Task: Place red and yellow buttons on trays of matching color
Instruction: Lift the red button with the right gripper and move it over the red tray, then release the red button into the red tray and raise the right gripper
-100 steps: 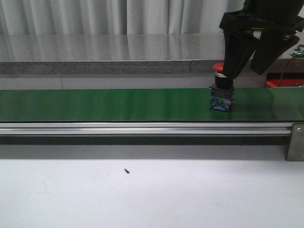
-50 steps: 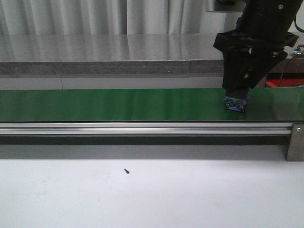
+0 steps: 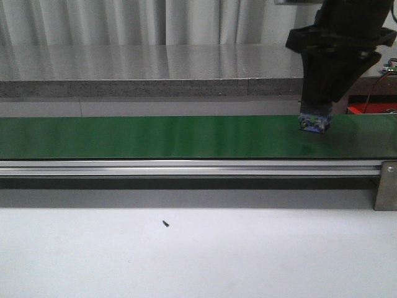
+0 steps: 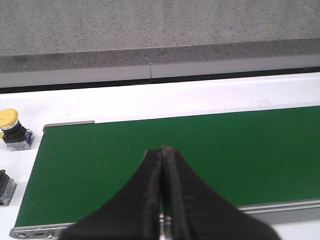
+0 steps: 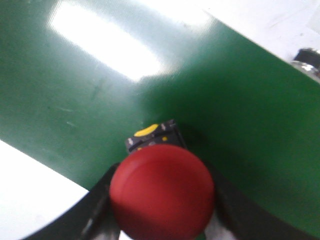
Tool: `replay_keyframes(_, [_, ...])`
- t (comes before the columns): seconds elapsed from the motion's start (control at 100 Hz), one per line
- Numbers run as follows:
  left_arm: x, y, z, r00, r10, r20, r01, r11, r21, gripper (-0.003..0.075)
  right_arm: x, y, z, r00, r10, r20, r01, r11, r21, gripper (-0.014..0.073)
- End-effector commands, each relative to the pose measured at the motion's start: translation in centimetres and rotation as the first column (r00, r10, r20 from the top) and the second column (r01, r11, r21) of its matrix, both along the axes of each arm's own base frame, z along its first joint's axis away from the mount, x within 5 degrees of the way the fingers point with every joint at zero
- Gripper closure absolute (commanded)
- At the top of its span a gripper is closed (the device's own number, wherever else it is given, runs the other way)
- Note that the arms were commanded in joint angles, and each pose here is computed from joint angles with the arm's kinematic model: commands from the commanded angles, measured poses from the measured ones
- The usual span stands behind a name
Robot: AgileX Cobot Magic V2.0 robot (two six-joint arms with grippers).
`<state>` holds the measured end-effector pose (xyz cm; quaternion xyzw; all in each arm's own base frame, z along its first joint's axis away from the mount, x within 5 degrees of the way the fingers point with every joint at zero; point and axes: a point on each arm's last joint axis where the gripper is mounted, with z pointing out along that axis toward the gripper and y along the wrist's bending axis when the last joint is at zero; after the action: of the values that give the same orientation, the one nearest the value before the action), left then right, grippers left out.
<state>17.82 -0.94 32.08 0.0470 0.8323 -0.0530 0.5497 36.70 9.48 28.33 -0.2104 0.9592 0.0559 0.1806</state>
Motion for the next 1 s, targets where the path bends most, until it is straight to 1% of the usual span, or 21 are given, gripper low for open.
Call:
replay_keyframes(0.0, [0.2,0.2,1.5,0.995,0.033,0.094,-0.032,0.999,-0.010,0.0740,0.0,-1.5,4.1,0.994,-0.035,0.107,0.034,0.999,0.019,0.0340])
replay_keyframes(0.11, [0.2,0.2,1.5,0.995,0.033,0.094,-0.032,0.999,-0.010,0.0740,0.5,-3.8,5.5,0.986,-0.096,0.133,0.093,0.995,0.025,0.0340])
replay_keyframes(0.25, [0.2,0.2,1.5,0.995,0.033,0.094,-0.032,0.999,-0.010,0.0740,1.1,-8.1,6.3,0.964,-0.209,0.165,0.207,0.978,0.033,0.0340])
replay_keyframes(0.32, [0.2,0.2,1.5,0.995,0.033,0.094,-0.032,0.999,-0.010,0.0740,1.3,-10.6,6.4,0.945,-0.273,0.179,0.271,0.962,0.036,0.0340])
replay_keyframes(0.33, [0.2,0.2,1.5,0.995,0.033,0.094,-0.032,0.999,-0.010,0.0740,1.2,-11.3,6.4,0.939,-0.291,0.181,0.290,0.956,0.036,0.0340])
replay_keyframes(0.34, [0.2,0.2,1.5,0.995,0.033,0.094,-0.032,0.999,-0.010,0.0740,1.3,-11.3,6.4,0.939,-0.292,0.183,0.290,0.956,0.037,0.0340])
replay_keyframes(0.45, [0.2,0.2,1.5,0.995,0.033,0.094,-0.032,0.999,-0.010,0.0740,1.2,-15.3,6.3,0.899,-0.390,0.201,0.390,0.920,0.041,0.0340])
replay_keyframes(0.57, [0.2,0.2,1.5,0.995,0.033,0.094,-0.032,0.999,-0.010,0.0740,1.1,-18.5,5.9,0.859,-0.463,0.219,0.465,0.884,0.045,0.0340])
replay_keyframes(0.66, [0.2,0.2,1.5,0.995,0.033,0.094,-0.032,0.999,-0.010,0.0740,1.6,-20.3,4.9,0.835,-0.505,0.218,0.505,0.861,0.057,0.0340])
replay_keyframes(0.73, [0.2,0.2,1.5,0.995,0.033,0.094,-0.032,0.999,-0.010,0.0740,2.2,-21.1,3.6,0.828,-0.525,0.199,0.523,0.850,0.068,0.0340])
replay_keyframes(0.86, [0.2,0.2,1.5,0.995,0.033,0.094,-0.032,0.999,-0.010,0.0740,4.0,-21.6,0.5,0.830,-0.533,0.164,0.530,0.846,0.065,0.0340])
replay_keyframes(0.99, [0.2,0.2,1.5,0.995,0.033,0.094,-0.032,0.999,-0.010,0.0740,5.2,-21.5,-2.0,0.836,-0.531,0.137,0.528,0.847,0.061,0.0340])
